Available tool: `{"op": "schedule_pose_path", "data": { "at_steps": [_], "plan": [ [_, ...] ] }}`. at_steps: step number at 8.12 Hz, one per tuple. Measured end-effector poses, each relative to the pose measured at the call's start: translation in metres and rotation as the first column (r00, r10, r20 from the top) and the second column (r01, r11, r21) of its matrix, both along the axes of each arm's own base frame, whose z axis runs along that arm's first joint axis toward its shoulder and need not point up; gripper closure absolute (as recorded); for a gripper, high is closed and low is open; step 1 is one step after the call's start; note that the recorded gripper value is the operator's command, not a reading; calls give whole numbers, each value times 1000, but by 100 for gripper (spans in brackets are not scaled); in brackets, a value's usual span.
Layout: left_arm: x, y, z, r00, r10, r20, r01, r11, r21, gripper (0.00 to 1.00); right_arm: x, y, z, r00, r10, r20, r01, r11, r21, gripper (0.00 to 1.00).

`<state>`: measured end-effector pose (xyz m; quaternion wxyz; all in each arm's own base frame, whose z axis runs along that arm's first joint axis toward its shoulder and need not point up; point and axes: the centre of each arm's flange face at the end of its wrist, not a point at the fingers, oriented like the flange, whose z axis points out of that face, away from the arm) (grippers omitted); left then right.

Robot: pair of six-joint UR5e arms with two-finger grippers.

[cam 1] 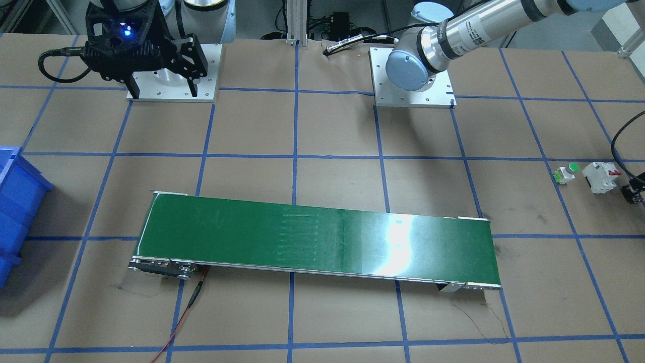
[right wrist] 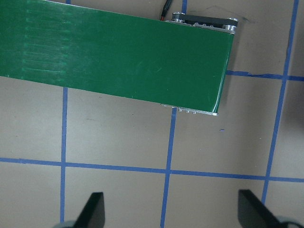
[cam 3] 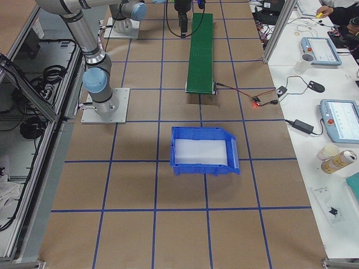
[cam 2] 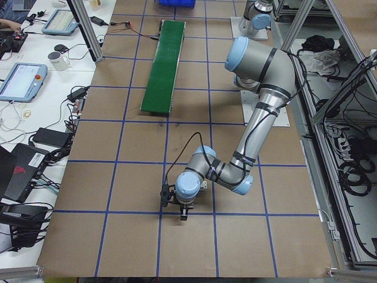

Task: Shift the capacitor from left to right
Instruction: 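Lift the capacitor with the left gripper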

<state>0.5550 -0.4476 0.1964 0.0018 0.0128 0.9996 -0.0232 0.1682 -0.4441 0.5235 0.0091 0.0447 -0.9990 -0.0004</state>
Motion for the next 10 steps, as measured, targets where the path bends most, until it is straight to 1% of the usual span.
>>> {"op": "schedule_pose_path", "data": {
  "at_steps": [4,5,6,8,10],
  "plan": [
    [1,5,-6,1000,8,-11,-8,1000,6,12,0,0,0,1000,0,0,0,1000,0,0],
    [1,5,-8,1000,8,-12,-8,1000,7,15,0,0,0,1000,0,0,0,1000,-1,0],
    [1,5,-9,1000,8,-14,-8,1000,7,30,0,0,0,1000,0,1,0,1000,-2,0],
    [2,5,-10,1000,4,-12,-4,1000,13,42,0,0,0,1000,0,1,0,1000,-3,0],
    [1,6,-13,1000,4,-14,-4,1000,20,70,0,0,0,1000,0,0,0,1000,-2,0]
  ]
}}
